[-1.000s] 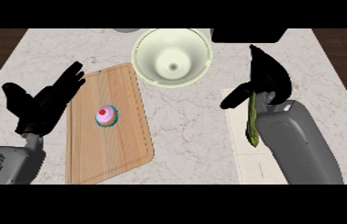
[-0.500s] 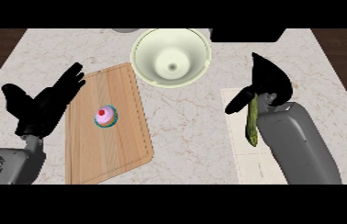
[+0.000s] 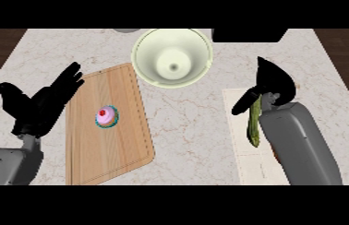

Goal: Pick the squash from the placemat and place it in the bowl

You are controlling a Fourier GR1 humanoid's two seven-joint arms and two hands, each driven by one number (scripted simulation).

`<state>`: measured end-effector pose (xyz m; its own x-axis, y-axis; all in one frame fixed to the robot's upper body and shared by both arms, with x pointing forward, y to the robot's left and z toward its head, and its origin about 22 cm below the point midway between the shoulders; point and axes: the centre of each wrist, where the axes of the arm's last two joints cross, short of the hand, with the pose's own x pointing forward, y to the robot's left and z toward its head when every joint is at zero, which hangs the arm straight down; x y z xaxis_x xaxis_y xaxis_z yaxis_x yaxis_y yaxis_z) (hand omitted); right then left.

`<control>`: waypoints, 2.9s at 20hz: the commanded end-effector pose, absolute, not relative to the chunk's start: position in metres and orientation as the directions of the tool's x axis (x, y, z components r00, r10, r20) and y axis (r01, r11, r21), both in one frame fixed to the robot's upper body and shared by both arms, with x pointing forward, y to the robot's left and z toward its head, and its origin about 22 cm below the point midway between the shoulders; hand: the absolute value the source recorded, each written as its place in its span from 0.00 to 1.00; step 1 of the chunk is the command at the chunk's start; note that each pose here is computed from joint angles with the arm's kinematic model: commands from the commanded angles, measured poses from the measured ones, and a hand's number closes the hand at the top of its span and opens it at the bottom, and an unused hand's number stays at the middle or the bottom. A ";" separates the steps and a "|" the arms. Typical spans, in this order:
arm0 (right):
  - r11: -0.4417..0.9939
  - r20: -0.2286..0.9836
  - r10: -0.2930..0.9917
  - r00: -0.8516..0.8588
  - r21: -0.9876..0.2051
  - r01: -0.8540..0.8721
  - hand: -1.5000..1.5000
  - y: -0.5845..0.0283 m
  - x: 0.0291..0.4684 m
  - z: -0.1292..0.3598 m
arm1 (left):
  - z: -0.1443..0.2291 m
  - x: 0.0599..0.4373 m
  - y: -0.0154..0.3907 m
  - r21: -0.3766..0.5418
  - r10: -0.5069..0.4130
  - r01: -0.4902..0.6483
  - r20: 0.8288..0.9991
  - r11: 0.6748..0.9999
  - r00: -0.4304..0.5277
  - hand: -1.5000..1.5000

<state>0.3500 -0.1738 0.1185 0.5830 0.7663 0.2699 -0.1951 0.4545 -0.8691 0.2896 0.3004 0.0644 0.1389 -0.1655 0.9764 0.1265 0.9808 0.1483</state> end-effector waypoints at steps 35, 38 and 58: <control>0.496 0.122 0.651 0.749 -0.815 -0.300 0.00 -0.245 0.359 -0.005 | 0.058 0.281 0.289 0.152 -0.168 0.126 0.978 0.980 0.128 0.50; 0.507 0.127 0.655 0.745 -0.804 -0.309 1.00 -0.225 0.357 -0.003 | 0.061 0.285 0.309 0.149 -0.163 0.114 0.979 0.982 0.125 0.50; 0.385 0.188 0.798 0.573 -0.890 -0.244 1.00 -0.220 0.338 0.023 | 0.055 0.274 0.294 0.149 -0.165 0.128 0.978 0.981 0.126 0.50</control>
